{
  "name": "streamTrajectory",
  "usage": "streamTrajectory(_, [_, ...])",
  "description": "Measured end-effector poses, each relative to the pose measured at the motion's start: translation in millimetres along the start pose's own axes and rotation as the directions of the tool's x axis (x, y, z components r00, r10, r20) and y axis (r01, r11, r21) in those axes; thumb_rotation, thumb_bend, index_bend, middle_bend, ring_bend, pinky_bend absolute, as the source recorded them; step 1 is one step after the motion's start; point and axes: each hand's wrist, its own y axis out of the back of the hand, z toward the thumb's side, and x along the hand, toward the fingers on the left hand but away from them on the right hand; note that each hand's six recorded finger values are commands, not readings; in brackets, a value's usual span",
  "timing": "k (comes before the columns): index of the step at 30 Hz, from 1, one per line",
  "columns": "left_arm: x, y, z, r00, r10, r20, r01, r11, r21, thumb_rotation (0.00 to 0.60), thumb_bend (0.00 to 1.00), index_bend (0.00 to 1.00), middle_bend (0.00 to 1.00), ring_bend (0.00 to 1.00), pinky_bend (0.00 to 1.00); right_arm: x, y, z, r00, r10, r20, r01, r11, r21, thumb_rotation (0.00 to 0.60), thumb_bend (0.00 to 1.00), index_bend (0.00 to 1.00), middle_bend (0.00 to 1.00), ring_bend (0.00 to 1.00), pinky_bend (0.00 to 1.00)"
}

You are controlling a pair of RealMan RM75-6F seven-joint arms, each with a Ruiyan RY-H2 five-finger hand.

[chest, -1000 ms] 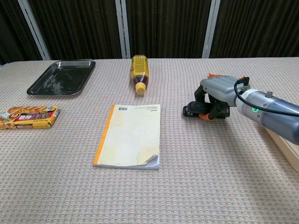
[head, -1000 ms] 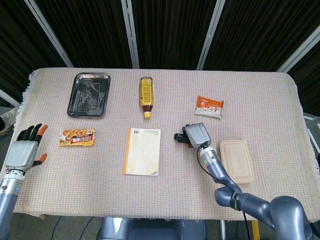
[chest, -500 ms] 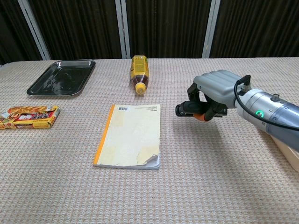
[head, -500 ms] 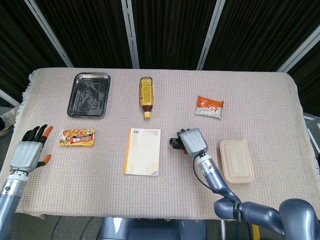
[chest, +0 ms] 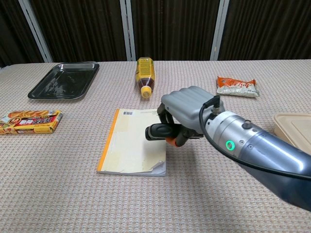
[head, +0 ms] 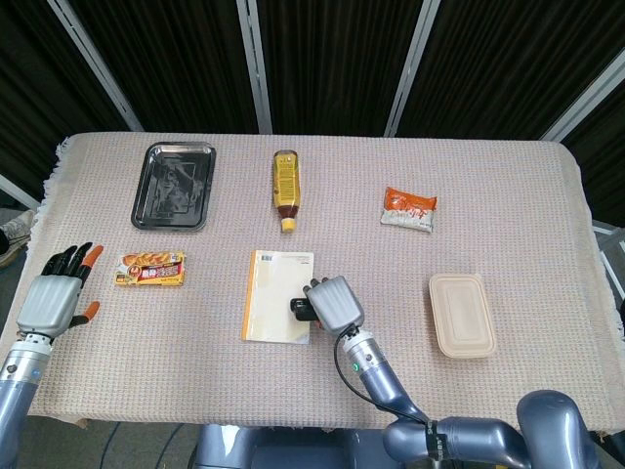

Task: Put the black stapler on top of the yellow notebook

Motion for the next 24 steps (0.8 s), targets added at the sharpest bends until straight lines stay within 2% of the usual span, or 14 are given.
streamTrajectory(6, [1, 2, -5, 1.0, 0.008, -0.013, -0.008, 1.0, -0.016, 0.6, 0.32, 0.0, 0.0, 0.0, 0.11, -17, -4, 27, 1.0, 0.023, -0.019, -0.022, 0.999, 0.023, 0.6, 0.4, 0.67, 0.51, 0.59, 0.78])
streamTrajectory(24, [3, 1, -6, 1.0, -0.002, -0.002, 0.002, 1.0, -0.022, 0.6, 0.32, 0.0, 0.0, 0.0, 0.11, -35, -19, 64, 0.996, 0.073, -0.047, -0.071, 0.997, 0.044, 0.6, 0.4, 0.67, 0.51, 0.59, 0.78])
